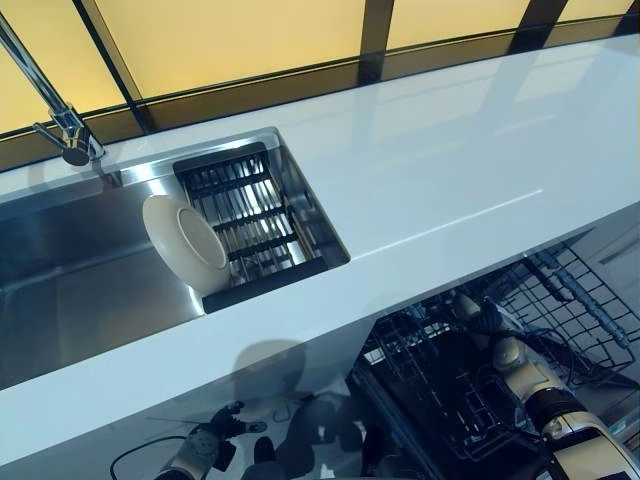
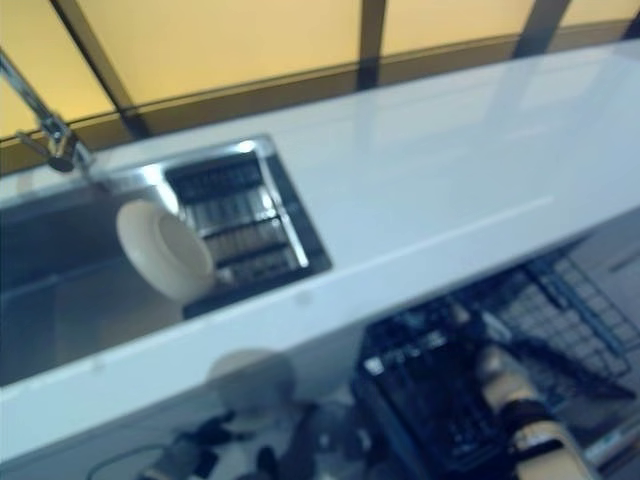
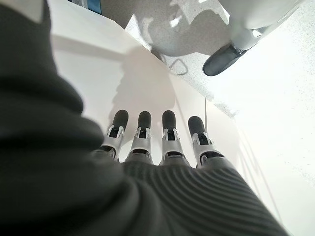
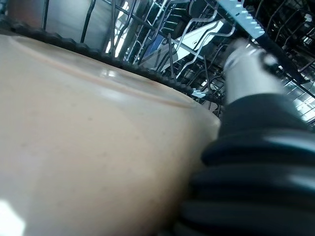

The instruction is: Take plates into dishwasher

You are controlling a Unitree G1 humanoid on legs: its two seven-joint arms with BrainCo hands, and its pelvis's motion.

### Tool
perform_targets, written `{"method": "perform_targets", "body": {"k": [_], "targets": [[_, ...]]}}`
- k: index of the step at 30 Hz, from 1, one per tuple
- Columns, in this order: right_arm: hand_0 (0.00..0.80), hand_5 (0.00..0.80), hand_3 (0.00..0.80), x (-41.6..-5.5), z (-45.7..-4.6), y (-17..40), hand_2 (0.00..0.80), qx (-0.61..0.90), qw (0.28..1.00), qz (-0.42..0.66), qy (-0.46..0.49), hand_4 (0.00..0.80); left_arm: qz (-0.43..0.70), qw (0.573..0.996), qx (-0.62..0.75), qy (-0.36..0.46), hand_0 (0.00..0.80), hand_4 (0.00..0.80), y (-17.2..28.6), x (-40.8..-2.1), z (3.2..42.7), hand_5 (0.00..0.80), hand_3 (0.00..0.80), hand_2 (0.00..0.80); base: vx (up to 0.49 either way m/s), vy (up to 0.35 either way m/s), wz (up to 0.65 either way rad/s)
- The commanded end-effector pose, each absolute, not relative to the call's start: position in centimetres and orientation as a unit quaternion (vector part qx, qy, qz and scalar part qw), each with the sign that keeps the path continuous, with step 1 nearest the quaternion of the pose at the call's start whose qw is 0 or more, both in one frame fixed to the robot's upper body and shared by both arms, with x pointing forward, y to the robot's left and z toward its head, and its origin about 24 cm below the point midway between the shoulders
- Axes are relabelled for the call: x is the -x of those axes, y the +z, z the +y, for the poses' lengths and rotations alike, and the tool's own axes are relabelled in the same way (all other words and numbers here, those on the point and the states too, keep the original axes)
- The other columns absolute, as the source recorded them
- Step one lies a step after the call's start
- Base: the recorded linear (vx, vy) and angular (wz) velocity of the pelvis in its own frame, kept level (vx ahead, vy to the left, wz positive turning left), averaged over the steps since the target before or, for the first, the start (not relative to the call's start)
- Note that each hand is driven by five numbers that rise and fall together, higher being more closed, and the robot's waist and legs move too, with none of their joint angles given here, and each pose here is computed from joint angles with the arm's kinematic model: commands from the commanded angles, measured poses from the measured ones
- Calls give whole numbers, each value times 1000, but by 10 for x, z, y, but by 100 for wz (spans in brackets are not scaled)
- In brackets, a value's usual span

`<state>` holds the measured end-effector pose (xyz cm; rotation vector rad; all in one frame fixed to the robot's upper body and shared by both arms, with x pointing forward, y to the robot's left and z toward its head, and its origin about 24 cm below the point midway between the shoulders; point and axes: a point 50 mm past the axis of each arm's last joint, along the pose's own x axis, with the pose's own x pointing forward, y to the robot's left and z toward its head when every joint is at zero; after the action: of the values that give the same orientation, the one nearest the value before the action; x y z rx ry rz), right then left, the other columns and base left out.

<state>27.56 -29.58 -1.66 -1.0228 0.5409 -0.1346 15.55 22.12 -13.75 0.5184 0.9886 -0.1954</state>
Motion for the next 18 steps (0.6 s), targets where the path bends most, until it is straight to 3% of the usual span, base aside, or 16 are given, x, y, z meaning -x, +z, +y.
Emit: {"method": "perform_targets", "body": {"k": [1,18], "targets": [[0,0,0,-244,-304,-55,0,471,800,367,-62,0,434,849,-279,-112,0,0,-126,-184,220,0,0,0,0,0,0],[0,0,0,-268,-296,-12,0,459,844,255,-112,0,437,852,-271,-94,0,0,-125,-181,224,0,0,0,0,0,0]]}}
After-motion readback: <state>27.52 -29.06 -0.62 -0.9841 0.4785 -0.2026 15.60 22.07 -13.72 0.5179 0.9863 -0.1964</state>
